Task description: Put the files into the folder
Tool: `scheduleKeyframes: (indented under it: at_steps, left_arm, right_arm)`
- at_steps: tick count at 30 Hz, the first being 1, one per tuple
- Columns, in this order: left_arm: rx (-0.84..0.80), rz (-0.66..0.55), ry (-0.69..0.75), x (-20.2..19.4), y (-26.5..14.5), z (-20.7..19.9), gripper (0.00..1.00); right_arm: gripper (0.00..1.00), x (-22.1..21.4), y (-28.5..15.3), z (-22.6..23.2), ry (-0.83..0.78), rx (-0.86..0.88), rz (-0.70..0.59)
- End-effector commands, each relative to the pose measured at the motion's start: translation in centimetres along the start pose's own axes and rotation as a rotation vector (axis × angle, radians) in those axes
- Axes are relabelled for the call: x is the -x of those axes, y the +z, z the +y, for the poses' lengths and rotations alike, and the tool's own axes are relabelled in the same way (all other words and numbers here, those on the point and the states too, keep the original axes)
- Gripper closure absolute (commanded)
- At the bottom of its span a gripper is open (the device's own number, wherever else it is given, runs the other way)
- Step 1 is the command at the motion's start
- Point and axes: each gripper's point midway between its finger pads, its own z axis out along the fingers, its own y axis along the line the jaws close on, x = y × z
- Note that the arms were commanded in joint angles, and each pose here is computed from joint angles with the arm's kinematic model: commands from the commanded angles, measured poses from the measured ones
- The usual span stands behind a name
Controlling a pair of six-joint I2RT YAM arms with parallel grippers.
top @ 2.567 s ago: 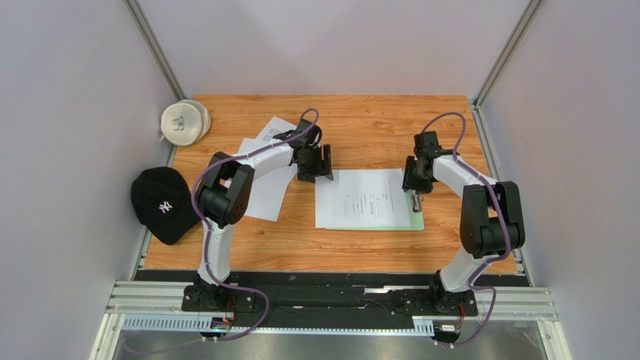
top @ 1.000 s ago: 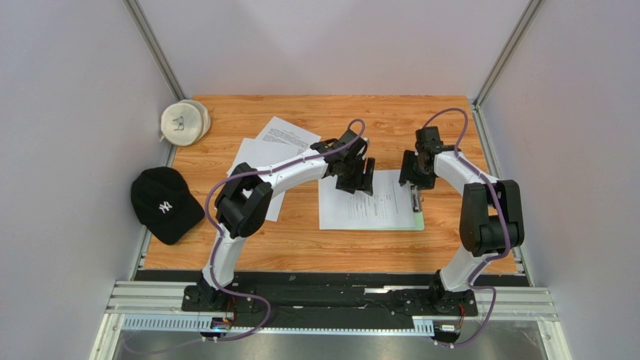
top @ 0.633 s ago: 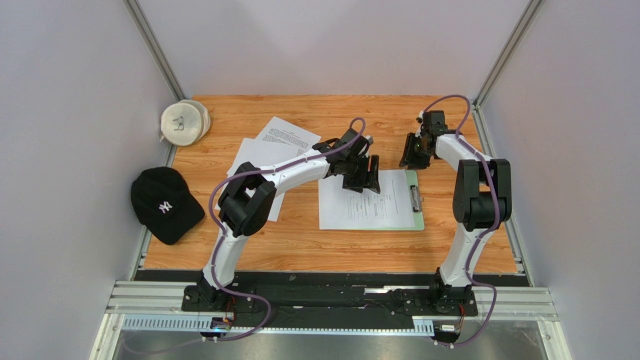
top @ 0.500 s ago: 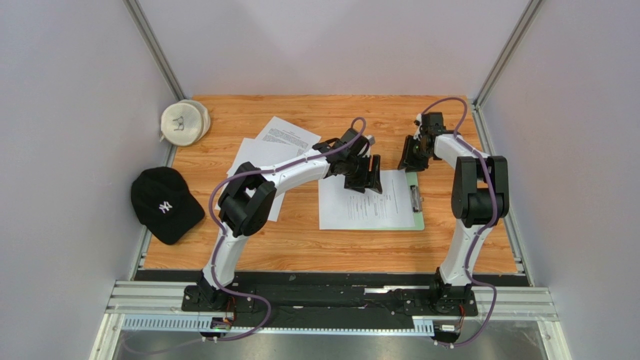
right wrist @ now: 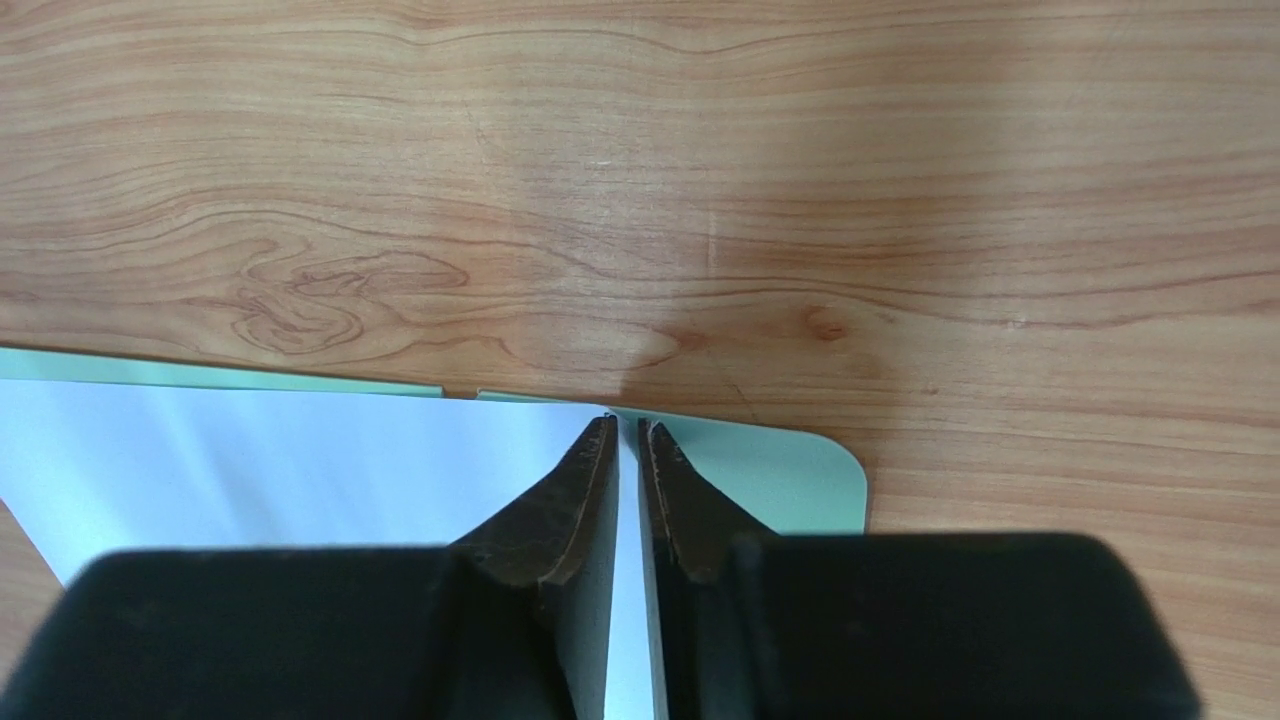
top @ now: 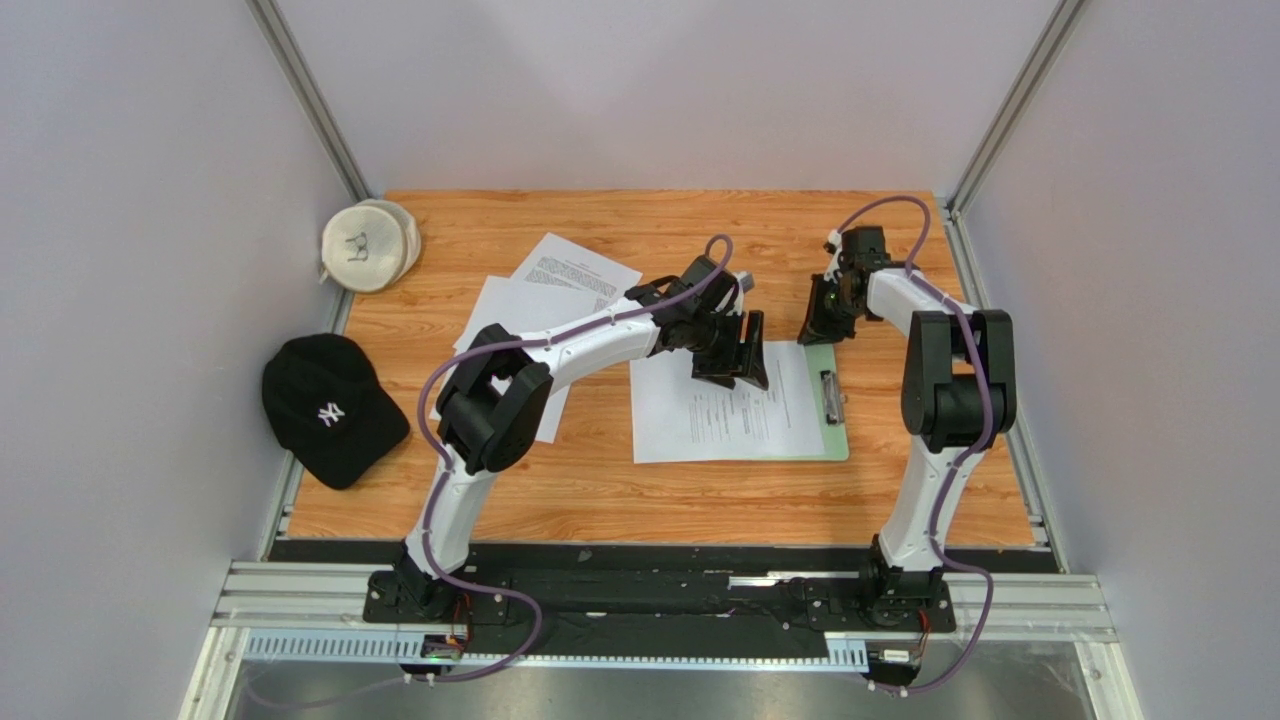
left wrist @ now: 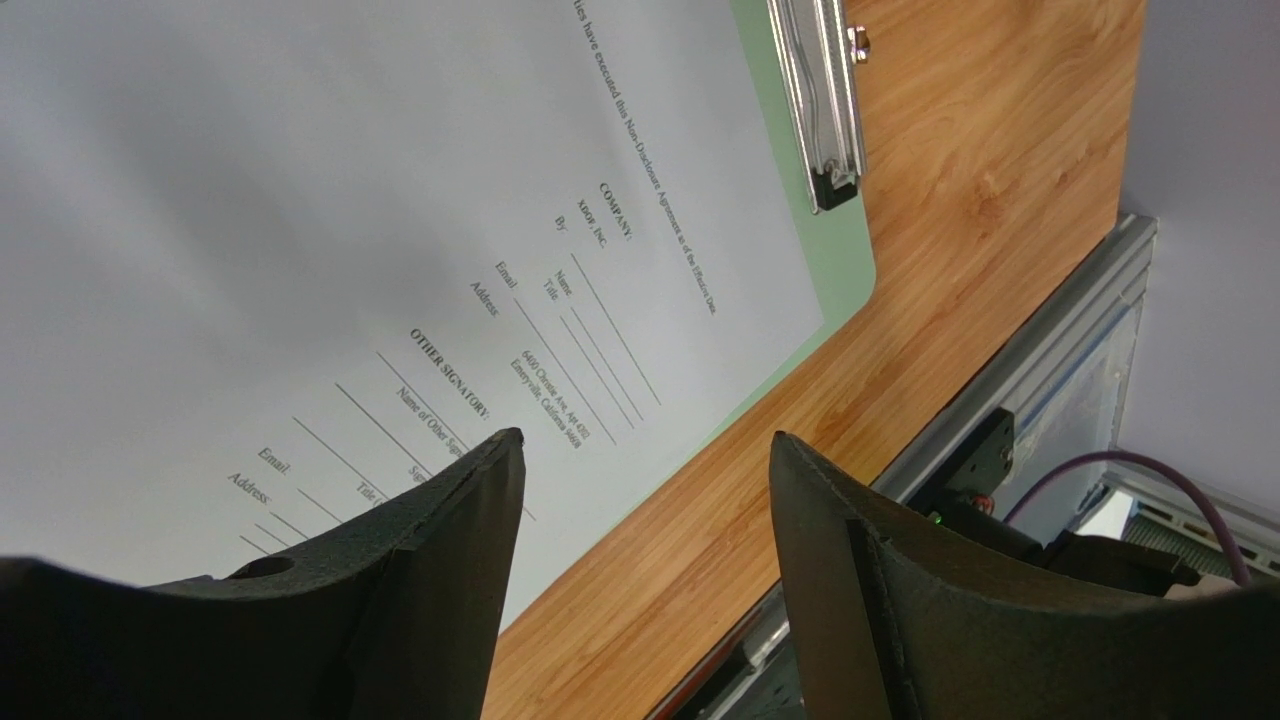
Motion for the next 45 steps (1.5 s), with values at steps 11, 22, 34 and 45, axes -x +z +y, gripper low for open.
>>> scheduleKeyframes:
  at_steps: [11, 22, 34, 45]
  left_arm:
    - [-0.036, -0.031, 0.036, 0.7, -1.0, -1.2, 0.31]
    - [-0.04, -0.019, 0.033, 0.6, -0.5, -1.1, 0.31]
    - [-0.044, -0.016, 0.039, 0.7, -0.6, -1.3, 0.31]
    - [-0.018, -0.009, 0.028, 0.3, 0.1, -0.3, 0.3]
  right_arm:
    - [1.0, 2.5, -3.7, 0.9, -0.037, 0.0, -0.061]
    - [1.0, 2.5, -5.3, 0.7, -0.038, -0.04, -0.056]
    - [1.0, 2.4, -3.9, -0.2, -0.055, -0.071, -0.027]
    - [0.68, 2.0, -2.9, 0.2, -0.054, -0.026, -0.019]
